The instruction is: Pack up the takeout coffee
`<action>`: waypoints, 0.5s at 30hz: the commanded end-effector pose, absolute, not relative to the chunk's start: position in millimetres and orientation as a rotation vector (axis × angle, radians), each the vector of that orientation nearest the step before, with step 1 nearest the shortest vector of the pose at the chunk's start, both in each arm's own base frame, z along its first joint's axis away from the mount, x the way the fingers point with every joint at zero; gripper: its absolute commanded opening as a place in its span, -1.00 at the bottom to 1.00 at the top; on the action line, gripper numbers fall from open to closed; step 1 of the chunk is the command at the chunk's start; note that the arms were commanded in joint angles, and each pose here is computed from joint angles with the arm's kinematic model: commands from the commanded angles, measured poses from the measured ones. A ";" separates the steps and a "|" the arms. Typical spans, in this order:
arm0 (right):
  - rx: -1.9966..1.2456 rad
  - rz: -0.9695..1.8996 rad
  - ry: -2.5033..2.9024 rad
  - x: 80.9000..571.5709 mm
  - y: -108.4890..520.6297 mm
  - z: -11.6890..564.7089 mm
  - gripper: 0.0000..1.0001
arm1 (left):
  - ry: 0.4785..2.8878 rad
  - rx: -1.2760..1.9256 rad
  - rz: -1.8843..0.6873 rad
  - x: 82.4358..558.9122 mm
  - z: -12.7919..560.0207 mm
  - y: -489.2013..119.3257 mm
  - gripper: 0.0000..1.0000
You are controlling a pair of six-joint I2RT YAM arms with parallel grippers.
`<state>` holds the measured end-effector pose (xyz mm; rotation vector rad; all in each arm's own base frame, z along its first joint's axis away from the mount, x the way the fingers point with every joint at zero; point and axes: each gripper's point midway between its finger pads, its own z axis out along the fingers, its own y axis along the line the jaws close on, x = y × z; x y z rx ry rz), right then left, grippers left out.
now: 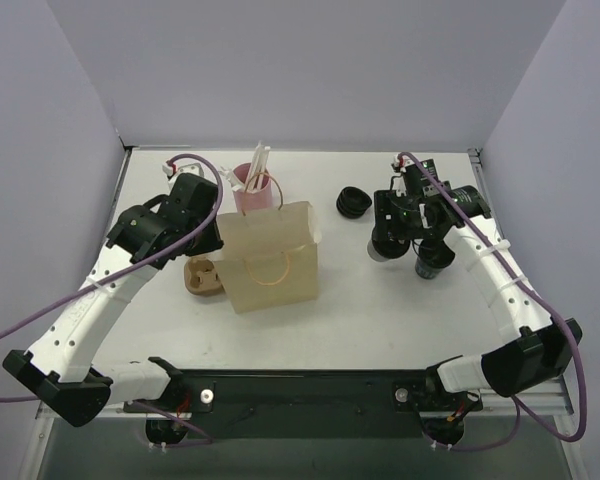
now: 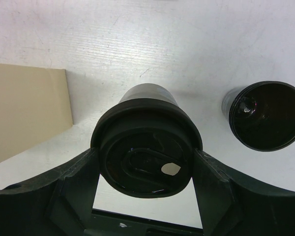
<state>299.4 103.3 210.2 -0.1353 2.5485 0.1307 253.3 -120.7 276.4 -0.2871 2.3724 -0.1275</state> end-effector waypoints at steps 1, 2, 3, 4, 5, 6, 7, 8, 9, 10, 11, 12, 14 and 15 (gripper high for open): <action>-0.150 0.160 2.512 291.7 106.0 234.4 -0.20 | 2.359 -0.314 -0.030 250.5 291.3 -104.3 -0.27; -0.151 0.159 2.502 293.2 106.5 237.8 -0.20 | 2.353 -0.311 -0.026 250.0 292.6 -102.9 -0.26; -0.157 0.158 2.492 294.3 108.3 241.1 -0.20 | 2.346 -0.305 -0.036 248.3 294.8 -102.1 -0.25; -0.152 0.159 2.476 296.6 109.0 247.4 -0.20 | 2.337 -0.288 -0.044 249.8 295.8 -103.2 -0.24; -0.151 0.153 2.467 297.7 108.4 250.5 -0.20 | 2.327 -0.283 -0.053 249.6 298.4 -103.1 -0.22; -0.149 0.151 2.459 298.7 108.5 253.3 -0.20 | 2.309 -0.277 -0.067 250.0 303.1 -103.1 -0.22; -0.146 0.148 2.443 301.0 108.2 258.9 -0.20 | 2.295 -0.265 -0.064 251.3 307.3 -102.1 -0.21; -0.151 0.147 2.436 301.5 108.7 261.1 -0.21 | 2.284 -0.264 -0.065 251.7 311.0 -101.3 -0.18; -0.159 0.141 2.432 302.7 108.0 262.7 -0.21 | 2.269 -0.269 -0.060 252.5 315.0 -99.4 -0.17; -0.168 0.139 2.431 303.5 108.8 263.3 -0.21 | 2.264 -0.267 -0.056 252.7 317.0 -98.4 -0.17; -0.170 0.138 2.425 303.7 108.5 266.6 -0.21 | 2.258 -0.270 -0.055 252.9 318.6 -97.6 -0.17; -0.180 0.136 2.422 304.6 108.8 267.3 -0.21 | 2.250 -0.272 -0.054 252.7 319.4 -96.5 -0.17; -0.193 0.147 2.403 305.1 110.2 274.5 -0.21 | 2.261 -0.263 -0.045 253.0 310.1 -96.8 -0.17; -0.201 0.153 2.394 305.5 111.6 277.8 -0.21 | 2.264 -0.263 -0.047 253.4 306.9 -97.8 -0.17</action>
